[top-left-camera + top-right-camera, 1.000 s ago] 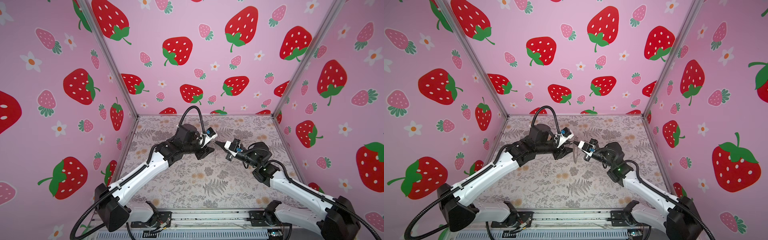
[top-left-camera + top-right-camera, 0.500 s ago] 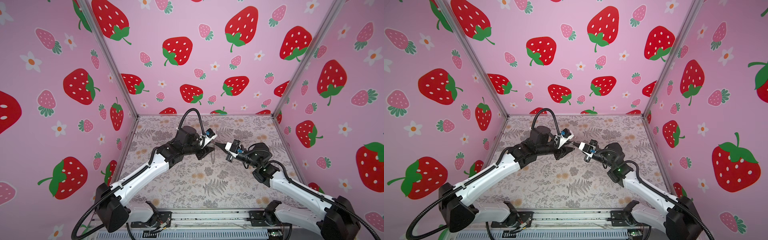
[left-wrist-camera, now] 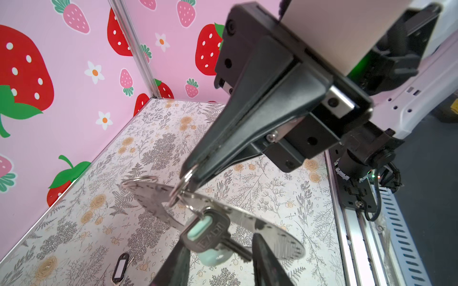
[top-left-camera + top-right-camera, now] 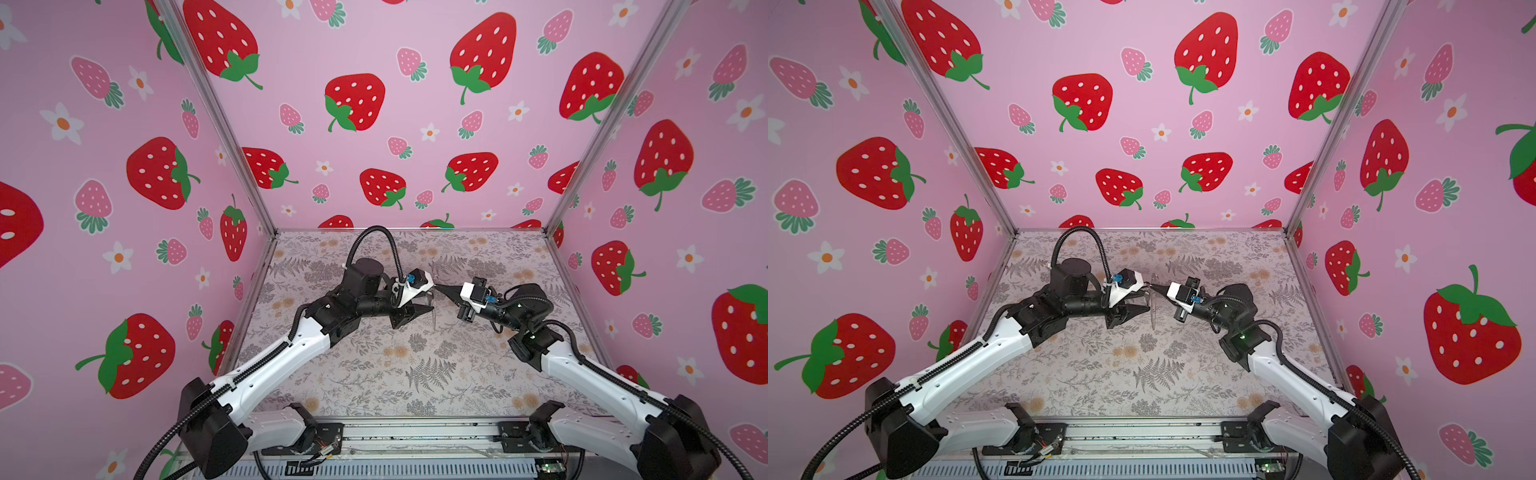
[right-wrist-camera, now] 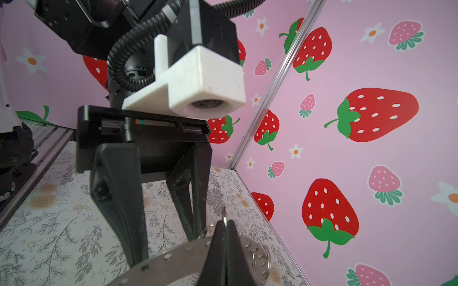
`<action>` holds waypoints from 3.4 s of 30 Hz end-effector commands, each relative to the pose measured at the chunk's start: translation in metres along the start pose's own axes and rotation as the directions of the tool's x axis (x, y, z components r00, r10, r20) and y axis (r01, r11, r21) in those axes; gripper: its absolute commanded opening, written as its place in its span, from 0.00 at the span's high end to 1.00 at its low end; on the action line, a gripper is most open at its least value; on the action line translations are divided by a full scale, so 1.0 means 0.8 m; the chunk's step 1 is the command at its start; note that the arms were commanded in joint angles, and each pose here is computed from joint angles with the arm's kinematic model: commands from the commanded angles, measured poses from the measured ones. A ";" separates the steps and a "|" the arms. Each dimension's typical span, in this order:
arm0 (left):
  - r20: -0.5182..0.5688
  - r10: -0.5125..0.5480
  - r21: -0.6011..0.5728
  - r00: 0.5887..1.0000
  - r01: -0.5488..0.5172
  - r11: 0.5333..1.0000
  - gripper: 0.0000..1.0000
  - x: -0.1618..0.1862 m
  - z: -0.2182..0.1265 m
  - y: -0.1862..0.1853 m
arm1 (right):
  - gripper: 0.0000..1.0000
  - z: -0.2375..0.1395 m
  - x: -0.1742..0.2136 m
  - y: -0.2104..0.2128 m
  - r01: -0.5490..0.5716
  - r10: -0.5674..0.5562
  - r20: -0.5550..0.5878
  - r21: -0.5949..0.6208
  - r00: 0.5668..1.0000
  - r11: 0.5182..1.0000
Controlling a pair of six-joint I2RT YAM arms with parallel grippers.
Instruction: Put the keys on the keyring
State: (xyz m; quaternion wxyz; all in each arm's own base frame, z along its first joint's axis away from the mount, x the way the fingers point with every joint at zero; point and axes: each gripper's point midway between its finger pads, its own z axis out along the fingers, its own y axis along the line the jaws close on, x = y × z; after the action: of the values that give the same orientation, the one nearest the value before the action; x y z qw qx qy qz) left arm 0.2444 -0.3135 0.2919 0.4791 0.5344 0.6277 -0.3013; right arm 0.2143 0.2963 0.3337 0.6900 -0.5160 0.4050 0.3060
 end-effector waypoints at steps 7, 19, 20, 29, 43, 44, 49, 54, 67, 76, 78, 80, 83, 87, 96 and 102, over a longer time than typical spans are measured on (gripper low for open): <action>0.012 0.042 -0.003 0.999 -0.042 0.999 0.56 0.002 -0.019 0.014 | 1.00 -0.005 -0.028 0.019 0.026 -0.014 0.092 -0.133 0.996 0.991; 0.058 0.016 0.114 0.998 -0.023 0.993 0.58 -0.007 -0.018 -0.001 | 1.00 -0.002 -0.032 0.025 0.014 0.007 0.110 -0.187 0.994 0.982; 0.067 0.015 0.137 0.998 -0.024 0.990 0.59 -0.009 -0.018 -0.006 | 1.00 -0.002 -0.033 0.025 0.014 0.007 0.111 -0.188 0.994 0.982; 0.062 -0.005 0.204 0.998 -0.008 0.979 0.65 -0.005 -0.012 -0.016 | 1.00 -0.003 -0.043 0.026 0.026 0.001 0.131 -0.203 0.991 0.979; 0.097 0.002 0.194 0.995 -0.021 0.981 0.78 -0.014 -0.011 -0.013 | 1.00 -0.002 -0.039 0.028 0.016 0.011 0.125 -0.209 0.992 0.978; 0.102 0.000 0.193 0.995 -0.020 0.981 0.78 -0.015 -0.012 -0.013 | 1.00 -0.002 -0.037 0.028 0.014 0.011 0.122 -0.208 0.992 0.978; 0.112 -0.014 0.205 0.994 -0.009 0.979 0.74 -0.016 -0.014 -0.017 | 1.00 -0.001 -0.033 0.027 0.012 0.011 0.115 -0.201 0.993 0.980; 0.107 -0.017 0.210 0.994 -0.006 0.978 0.82 -0.013 -0.013 -0.020 | 1.00 0.000 -0.032 0.025 0.012 0.010 0.112 -0.191 0.994 0.981; 0.034 0.009 0.152 0.999 -0.014 0.988 1.00 -0.009 -0.001 -0.015 | 1.00 0.000 -0.025 -0.008 -0.037 0.039 0.089 -0.019 0.995 0.999; -0.070 0.039 0.071 0.997 -0.034 0.997 1.00 -0.014 0.013 -0.004 | 1.00 -0.002 -0.023 -0.015 -0.074 0.071 0.100 0.029 0.992 0.997; -0.084 0.042 0.048 0.996 -0.038 0.998 1.00 -0.015 0.011 0.000 | 1.00 -0.002 -0.019 -0.014 -0.074 0.071 0.090 0.031 0.993 0.997; -0.100 0.046 0.014 0.994 -0.045 0.999 1.00 -0.016 0.006 0.006 | 1.00 -0.005 -0.019 -0.014 -0.066 0.062 0.089 0.042 0.994 0.997; -0.124 0.062 -0.037 0.990 -0.067 0.997 1.00 -0.017 -0.005 0.014 | 1.00 -0.005 -0.015 -0.011 -0.053 0.051 0.065 0.031 0.997 0.998; -0.177 0.080 -0.090 0.981 -0.097 0.991 1.00 -0.015 -0.018 0.023 | 1.00 -0.004 -0.007 -0.006 -0.042 0.041 0.034 0.010 0.999 0.999; -0.298 0.140 -0.118 0.944 -0.182 0.976 1.00 -0.014 -0.028 0.030 | 1.00 0.007 0.022 0.004 -0.069 0.065 -0.060 -0.062 0.996 0.996; -0.352 0.168 -0.074 0.921 -0.206 0.976 1.00 -0.011 -0.018 0.027 | 1.00 0.011 0.027 0.010 -0.077 0.071 -0.064 -0.101 0.995 0.992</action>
State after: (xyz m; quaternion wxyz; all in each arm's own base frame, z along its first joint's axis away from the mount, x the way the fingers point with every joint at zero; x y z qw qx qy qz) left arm 0.2616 -0.3021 0.3084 0.4316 0.5897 0.6674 -0.1435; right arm 0.2224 0.3044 0.3039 0.6363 -0.5316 0.4478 0.3348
